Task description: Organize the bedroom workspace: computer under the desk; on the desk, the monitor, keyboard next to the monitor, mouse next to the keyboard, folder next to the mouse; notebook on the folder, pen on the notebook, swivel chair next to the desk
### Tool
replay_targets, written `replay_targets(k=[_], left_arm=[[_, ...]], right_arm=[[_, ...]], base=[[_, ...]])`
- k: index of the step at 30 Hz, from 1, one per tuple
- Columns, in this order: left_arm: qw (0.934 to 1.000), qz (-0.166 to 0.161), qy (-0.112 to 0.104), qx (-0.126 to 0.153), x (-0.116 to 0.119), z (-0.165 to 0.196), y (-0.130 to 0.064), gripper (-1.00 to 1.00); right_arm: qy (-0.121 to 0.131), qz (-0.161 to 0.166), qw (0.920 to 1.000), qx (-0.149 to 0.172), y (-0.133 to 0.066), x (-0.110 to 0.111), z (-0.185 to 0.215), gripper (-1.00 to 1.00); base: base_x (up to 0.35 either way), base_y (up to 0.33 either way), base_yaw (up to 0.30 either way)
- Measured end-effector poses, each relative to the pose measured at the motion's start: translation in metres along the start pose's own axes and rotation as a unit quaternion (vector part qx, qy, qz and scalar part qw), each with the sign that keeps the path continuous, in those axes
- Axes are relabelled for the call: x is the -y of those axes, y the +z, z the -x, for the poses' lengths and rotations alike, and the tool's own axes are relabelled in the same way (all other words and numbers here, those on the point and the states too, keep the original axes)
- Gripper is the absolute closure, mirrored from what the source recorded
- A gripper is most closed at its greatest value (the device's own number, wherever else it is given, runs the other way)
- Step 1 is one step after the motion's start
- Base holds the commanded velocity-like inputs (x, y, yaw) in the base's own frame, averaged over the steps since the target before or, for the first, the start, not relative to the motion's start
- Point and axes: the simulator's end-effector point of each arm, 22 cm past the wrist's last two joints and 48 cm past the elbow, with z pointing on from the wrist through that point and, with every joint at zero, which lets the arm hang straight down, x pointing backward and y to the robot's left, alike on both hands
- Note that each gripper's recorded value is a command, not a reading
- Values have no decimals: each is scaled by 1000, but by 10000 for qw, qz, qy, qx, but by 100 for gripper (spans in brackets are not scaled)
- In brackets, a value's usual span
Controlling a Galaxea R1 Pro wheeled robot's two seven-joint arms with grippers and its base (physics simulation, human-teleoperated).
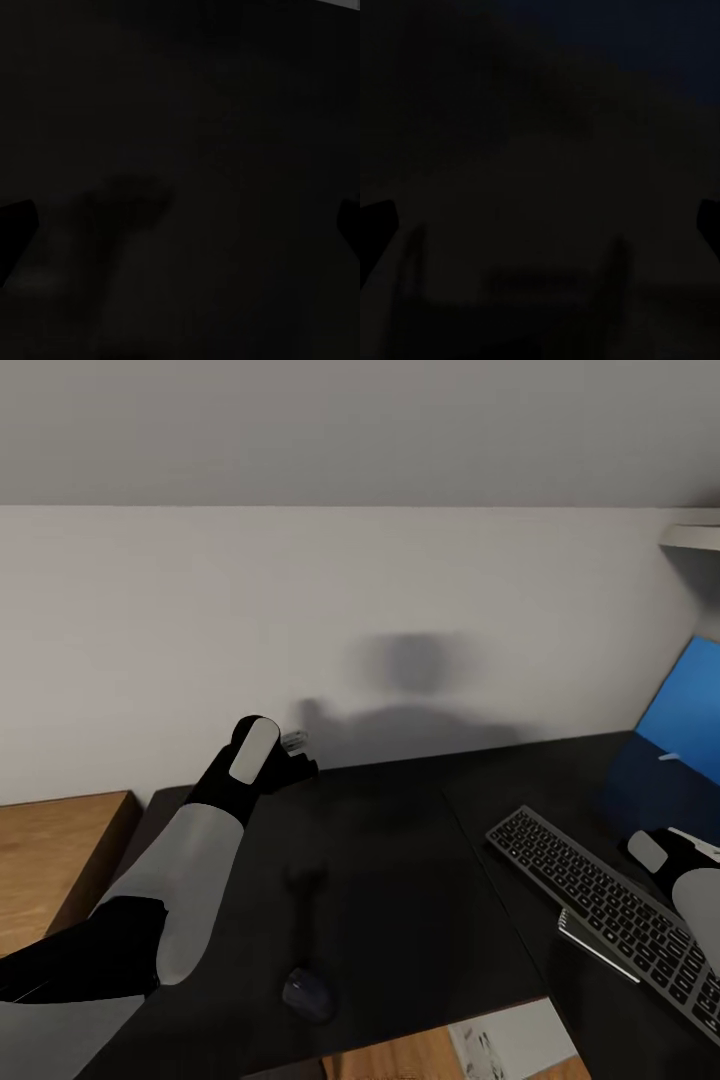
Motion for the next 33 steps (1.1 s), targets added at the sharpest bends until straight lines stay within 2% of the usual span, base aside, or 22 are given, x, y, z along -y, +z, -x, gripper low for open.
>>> replay_targets(k=[14, 26, 33], left_arm=[[9999, 60, 3, -94, -4, -6, 14, -100], [9998, 93, 9, -176, -6, -11, 25, -100], [9998, 82, 12, -191, -5, -12, 27, -100]], right_arm=[[-65, -56, 9999, -62, 8, 0, -9, -100], [-104, -87, 9999, 33, 13, -2, -4, -100], [-132, -101, 9998, 69, 14, -1, -3, -100]], base=[[0, 0, 0], [-2, 2, 0], [-113, 85, 0]])
